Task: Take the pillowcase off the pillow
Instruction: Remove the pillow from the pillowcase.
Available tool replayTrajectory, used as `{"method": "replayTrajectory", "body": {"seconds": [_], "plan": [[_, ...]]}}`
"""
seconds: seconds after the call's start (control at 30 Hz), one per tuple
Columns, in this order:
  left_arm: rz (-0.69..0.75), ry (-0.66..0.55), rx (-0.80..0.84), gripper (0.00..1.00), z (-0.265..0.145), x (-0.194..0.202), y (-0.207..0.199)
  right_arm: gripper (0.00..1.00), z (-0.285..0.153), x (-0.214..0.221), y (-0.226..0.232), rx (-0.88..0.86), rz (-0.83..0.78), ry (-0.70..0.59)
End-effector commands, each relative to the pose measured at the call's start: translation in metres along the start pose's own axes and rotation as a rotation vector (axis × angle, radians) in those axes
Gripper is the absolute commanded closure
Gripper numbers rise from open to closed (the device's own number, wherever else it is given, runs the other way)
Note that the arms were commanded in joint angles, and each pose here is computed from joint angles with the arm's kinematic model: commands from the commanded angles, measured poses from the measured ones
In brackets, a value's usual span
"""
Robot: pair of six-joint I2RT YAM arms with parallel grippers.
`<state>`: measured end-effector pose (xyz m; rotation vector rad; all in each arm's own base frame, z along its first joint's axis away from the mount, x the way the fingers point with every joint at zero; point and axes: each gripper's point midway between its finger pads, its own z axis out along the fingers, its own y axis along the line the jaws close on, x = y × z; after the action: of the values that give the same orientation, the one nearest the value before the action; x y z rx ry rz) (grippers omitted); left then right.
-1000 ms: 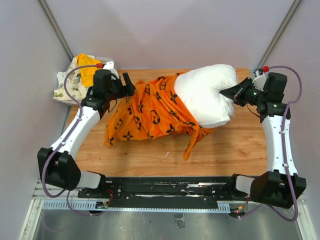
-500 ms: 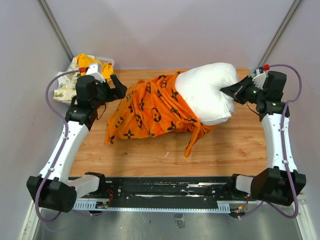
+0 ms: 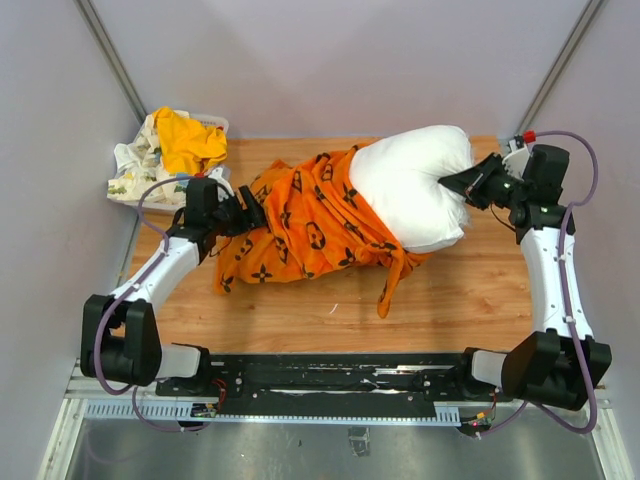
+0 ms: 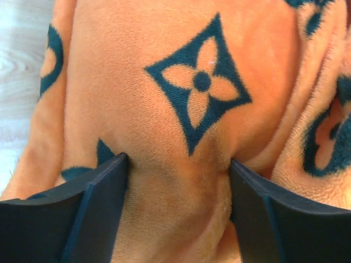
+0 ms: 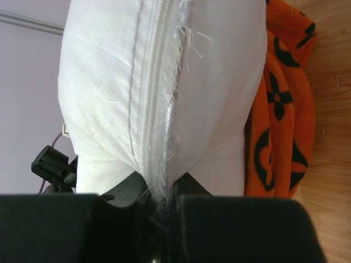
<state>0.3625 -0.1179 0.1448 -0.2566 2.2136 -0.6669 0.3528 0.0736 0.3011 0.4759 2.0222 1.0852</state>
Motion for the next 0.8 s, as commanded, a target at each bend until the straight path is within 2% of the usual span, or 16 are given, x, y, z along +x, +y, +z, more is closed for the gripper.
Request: {"method": "replayTrajectory", "body": {"seconds": [0.0, 0.03, 0.07, 0.1, 0.13, 0.23, 0.33, 0.47, 0.77], "plan": [[0.0, -0.004, 0.024, 0.39, 0.003, 0.01, -0.004, 0.95, 0.0, -0.014, 0.028, -0.096, -0.084, -0.041], [-0.004, -0.023, 0.005, 0.49, 0.0, 0.006, 0.0, 0.95, 0.001, -0.015, 0.03, -0.104, -0.082, -0.04], [-0.02, -0.044, -0.016, 0.68, -0.004, 0.001, 0.006, 0.94, 0.001, -0.015, 0.031, -0.111, -0.077, -0.038], [-0.044, -0.07, -0.042, 0.95, -0.008, -0.006, 0.014, 0.94, 0.001, -0.017, 0.032, -0.118, -0.074, -0.038], [-0.077, -0.095, -0.071, 0.99, -0.013, -0.012, 0.024, 0.95, 0.001, -0.019, 0.034, -0.125, -0.071, -0.043], [-0.191, -0.189, -0.125, 1.0, -0.032, -0.03, 0.052, 0.95, -0.003, -0.034, 0.046, -0.151, -0.071, -0.074], [-0.372, -0.325, -0.151, 1.0, -0.059, -0.045, 0.084, 0.95, -0.015, -0.058, 0.059, -0.165, -0.072, -0.134], [-0.559, -0.425, -0.184, 1.0, -0.084, -0.045, 0.122, 0.97, -0.026, -0.087, 0.074, -0.195, -0.041, -0.231], [-0.669, -0.555, -0.311, 1.0, -0.136, -0.054, 0.179, 0.97, -0.039, -0.111, 0.085, -0.229, -0.072, -0.3]]}}
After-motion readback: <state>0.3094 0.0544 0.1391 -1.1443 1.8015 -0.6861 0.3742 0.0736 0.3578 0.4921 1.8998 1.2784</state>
